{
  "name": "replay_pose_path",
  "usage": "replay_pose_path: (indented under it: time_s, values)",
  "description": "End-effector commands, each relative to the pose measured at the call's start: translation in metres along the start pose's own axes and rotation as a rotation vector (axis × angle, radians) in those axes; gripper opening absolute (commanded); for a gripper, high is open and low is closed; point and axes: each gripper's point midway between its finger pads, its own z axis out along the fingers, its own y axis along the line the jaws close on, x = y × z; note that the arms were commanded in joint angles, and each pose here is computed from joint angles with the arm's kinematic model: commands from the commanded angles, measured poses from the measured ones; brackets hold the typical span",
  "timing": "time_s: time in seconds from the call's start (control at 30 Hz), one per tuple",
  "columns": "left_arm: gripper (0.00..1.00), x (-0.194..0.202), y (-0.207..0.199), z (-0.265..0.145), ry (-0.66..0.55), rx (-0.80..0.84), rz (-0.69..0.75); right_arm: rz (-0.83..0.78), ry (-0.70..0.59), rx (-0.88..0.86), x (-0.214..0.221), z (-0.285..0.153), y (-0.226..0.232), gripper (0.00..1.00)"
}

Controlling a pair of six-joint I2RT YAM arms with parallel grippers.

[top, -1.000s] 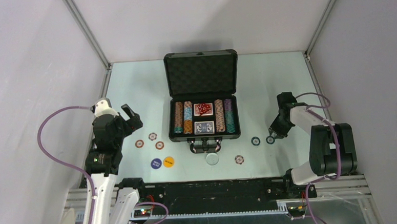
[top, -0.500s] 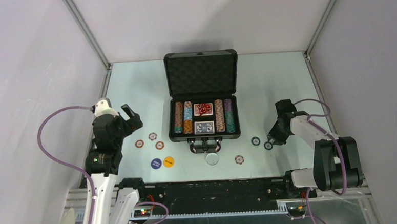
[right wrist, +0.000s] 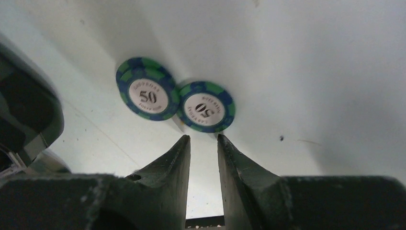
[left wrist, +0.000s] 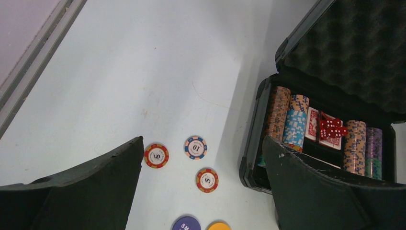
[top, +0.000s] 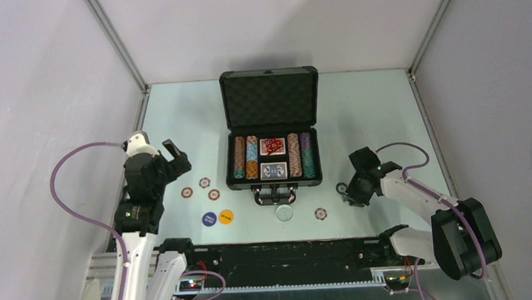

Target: Pack up texas hold em set

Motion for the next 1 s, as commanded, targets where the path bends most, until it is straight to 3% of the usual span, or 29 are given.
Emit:
replay_pose_path:
  time_s: [0.0, 0.17, 0.4, 0.63, 0.97]
  values:
    - [0.98, -0.007, 0.001, 0.0, -0.031, 0.001, 0.017, 0.018, 0.046, 0.041, 0.021, 0.004, -0.003, 0.32]
    - [0.98, -0.007, 0.001, 0.0, -0.027, 0.0, 0.018, 0.019, -0.031, -0.004, 0.006, -0.016, 0.004, 0.32]
    - [0.98, -0.007, 0.001, 0.0, -0.029, -0.002, 0.017, 0.066, -0.15, -0.04, -0.06, -0.045, 0.002, 0.33]
    - [0.98, -0.007, 0.001, 0.0, -0.029, -0.002, 0.017, 0.05, -0.099, 0.018, -0.083, -0.012, -0.011, 0.32]
    - [0.98, -0.007, 0.001, 0.0, -0.03, -0.002, 0.017, 0.027, -0.043, 0.043, -0.073, 0.012, -0.012, 0.31]
